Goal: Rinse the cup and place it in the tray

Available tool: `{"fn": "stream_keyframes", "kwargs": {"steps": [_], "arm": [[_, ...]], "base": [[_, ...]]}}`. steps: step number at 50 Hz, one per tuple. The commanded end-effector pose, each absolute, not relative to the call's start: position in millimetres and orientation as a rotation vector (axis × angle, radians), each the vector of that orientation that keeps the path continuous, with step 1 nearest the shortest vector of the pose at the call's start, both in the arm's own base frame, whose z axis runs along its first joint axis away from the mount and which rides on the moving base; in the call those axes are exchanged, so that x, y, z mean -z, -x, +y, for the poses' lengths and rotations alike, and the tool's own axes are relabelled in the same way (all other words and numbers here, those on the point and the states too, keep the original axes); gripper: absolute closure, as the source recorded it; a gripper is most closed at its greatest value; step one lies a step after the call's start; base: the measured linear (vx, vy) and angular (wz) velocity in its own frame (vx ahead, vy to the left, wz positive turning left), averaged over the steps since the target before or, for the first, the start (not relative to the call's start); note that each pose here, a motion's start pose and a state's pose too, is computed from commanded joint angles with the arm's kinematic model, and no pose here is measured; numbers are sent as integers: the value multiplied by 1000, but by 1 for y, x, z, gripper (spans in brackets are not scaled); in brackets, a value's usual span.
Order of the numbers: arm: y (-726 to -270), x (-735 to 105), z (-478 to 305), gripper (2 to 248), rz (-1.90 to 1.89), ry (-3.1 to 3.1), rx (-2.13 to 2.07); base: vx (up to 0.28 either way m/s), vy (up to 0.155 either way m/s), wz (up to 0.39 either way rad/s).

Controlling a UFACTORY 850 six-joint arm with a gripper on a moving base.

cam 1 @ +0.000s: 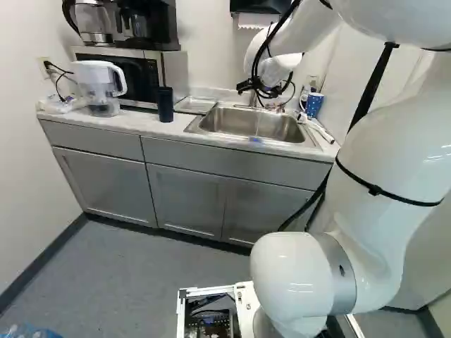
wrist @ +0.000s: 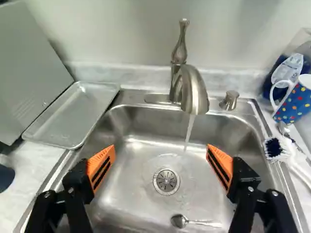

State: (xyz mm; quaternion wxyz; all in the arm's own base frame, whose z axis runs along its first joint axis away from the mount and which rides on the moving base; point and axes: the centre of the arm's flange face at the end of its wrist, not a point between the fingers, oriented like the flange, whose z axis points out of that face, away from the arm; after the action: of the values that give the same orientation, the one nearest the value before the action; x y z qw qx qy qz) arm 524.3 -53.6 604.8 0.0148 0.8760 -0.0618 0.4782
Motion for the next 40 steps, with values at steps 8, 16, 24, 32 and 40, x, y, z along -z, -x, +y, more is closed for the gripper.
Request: {"fn": "stream_keyframes", "kwargs": {"steps": [8, 16, 24, 32, 40], "arm": [[-520, -599, -53, 3, -185, -2788, -1373], [-515, -593, -52, 3, -178, -2846, -1252], [-514, -592, -51, 3, -173, -2856, -1232], [-516, -592, -42, 3, -147, -2864, -1235], [-518, -592, -29, 3, -113, -2875, -1239]], "base": [[0, 0, 0], [0, 0, 0], [0, 0, 0], [0, 0, 0], [0, 0, 0]]}}
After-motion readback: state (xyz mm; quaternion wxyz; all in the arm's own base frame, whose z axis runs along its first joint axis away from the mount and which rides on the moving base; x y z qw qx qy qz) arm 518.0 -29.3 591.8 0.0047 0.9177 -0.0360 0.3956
